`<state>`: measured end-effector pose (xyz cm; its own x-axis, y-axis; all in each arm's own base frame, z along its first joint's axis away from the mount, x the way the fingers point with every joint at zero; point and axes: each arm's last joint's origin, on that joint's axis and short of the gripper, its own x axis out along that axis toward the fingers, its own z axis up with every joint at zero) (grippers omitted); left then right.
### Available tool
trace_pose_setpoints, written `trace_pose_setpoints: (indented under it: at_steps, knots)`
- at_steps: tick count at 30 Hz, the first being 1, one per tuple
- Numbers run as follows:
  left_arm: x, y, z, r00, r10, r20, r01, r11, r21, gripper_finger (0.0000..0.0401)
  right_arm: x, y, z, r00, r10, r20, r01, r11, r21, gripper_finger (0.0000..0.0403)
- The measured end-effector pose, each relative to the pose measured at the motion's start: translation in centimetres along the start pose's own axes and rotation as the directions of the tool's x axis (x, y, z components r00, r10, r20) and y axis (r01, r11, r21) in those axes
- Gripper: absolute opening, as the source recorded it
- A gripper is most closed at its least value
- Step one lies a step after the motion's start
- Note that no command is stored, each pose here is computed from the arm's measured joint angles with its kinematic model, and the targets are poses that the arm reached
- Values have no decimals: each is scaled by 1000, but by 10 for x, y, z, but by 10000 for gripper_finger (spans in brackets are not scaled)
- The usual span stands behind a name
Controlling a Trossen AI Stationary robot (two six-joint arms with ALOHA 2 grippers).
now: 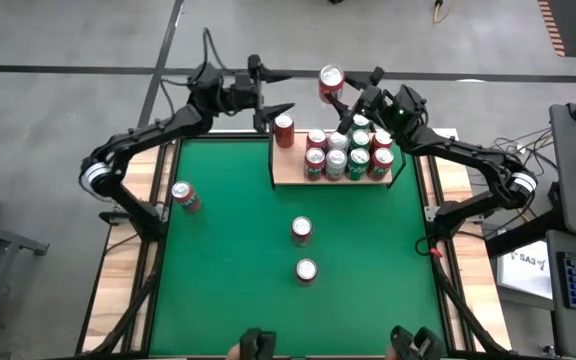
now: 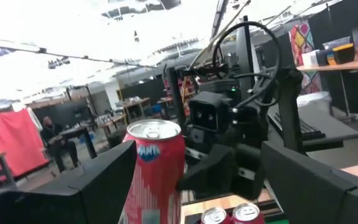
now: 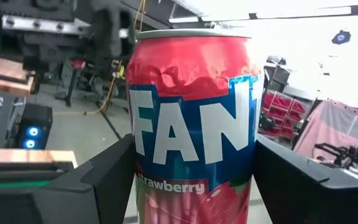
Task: Place canned beverage on shelf
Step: Put the red soda can on the shelf aligned with the other red soda can
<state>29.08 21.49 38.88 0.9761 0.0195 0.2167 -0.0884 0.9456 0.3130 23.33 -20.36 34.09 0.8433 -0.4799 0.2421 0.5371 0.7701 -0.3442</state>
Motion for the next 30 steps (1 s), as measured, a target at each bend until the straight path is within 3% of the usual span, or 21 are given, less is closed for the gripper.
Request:
trace_pose_setpoints:
  at_steps: [4, 9, 17, 30]
  knots:
    - [17, 13, 3, 998, -56, -24, 55, 998, -19, 326, 0, 2, -2, 1000, 4, -15, -4, 1000, -25, 267]
    - [28, 28, 5, 987, -79, -142, 77, 997, -15, 326, 0, 3, -5, 998, 0, -55, -3, 998, -55, 267]
    - [43, 40, 12, 934, -142, -329, 145, 989, -15, 326, 1, 4, -9, 988, 11, -151, -32, 991, -132, 267]
    - [79, 70, -3, 900, -229, -371, 215, 973, -78, 326, 4, 8, -8, 963, -98, -249, 32, 967, -255, 267]
